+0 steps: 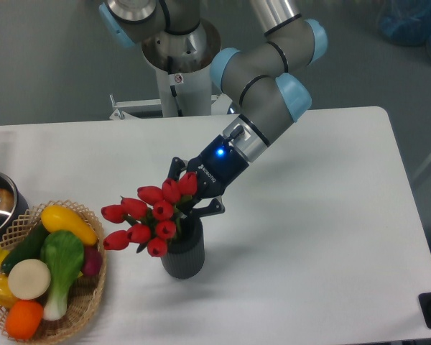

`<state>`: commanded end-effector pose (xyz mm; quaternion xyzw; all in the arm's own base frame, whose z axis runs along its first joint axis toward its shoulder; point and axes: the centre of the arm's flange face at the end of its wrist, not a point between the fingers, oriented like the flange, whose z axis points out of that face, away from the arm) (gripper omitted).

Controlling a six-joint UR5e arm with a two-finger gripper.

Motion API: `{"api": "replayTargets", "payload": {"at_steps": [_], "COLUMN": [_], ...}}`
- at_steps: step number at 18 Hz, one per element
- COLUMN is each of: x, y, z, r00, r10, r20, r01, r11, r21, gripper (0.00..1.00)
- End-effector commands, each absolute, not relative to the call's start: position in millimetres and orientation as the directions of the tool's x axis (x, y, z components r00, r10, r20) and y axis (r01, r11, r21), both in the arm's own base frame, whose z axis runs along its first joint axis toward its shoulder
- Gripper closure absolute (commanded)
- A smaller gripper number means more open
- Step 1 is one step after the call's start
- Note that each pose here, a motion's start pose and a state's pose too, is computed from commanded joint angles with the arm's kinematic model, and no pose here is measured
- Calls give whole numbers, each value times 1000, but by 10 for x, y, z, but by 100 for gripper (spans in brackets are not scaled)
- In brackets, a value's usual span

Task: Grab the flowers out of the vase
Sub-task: 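Lift the gripped tulips upward, drawing stems out of the vase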

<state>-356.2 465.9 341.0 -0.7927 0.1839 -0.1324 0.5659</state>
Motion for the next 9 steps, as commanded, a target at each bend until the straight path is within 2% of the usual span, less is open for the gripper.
{"api": "replayTargets", "payload": {"at_steps": [9], "x": [-3582], "y": [4523], "z": [3778], "r00": [907], "r10": [-421], "r20": [3], "r01": [-95], "r11": [-210], "r21": [-973], "gripper": [77]}}
